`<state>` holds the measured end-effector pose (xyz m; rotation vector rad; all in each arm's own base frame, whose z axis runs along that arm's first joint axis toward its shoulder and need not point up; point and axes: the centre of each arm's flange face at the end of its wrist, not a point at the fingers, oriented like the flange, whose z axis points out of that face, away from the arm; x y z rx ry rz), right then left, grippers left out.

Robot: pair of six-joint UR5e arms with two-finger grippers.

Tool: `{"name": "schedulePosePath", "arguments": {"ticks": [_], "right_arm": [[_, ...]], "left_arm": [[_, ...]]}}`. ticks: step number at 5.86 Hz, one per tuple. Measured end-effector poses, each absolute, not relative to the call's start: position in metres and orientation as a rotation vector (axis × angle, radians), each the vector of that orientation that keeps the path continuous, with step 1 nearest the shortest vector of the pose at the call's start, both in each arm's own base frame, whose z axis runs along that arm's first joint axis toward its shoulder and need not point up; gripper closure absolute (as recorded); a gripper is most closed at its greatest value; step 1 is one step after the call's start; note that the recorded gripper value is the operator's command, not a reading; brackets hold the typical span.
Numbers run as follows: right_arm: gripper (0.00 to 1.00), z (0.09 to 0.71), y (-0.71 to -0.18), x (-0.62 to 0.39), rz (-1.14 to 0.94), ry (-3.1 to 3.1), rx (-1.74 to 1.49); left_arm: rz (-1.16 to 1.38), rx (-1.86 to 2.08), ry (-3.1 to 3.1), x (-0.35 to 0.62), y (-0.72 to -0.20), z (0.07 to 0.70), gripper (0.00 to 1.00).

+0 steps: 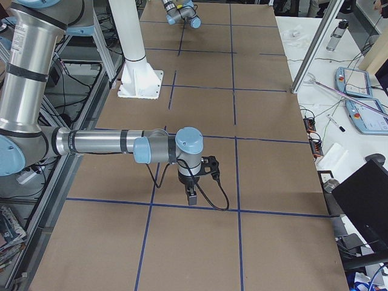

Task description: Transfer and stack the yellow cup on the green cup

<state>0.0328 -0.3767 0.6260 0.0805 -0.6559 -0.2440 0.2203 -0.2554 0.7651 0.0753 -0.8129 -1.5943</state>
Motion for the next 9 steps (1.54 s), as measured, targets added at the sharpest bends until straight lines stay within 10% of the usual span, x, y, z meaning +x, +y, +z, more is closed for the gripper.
{"name": "schedulePosePath", "arguments": {"ticks": [9], "right_arm": [[0.00, 0.543, -0.382, 0.024, -0.294, -0.754, 0.230]], "left_arm": [[-0.955, 0.724, -0.082, 0.273, -0.457, 0.559, 0.92]]}}
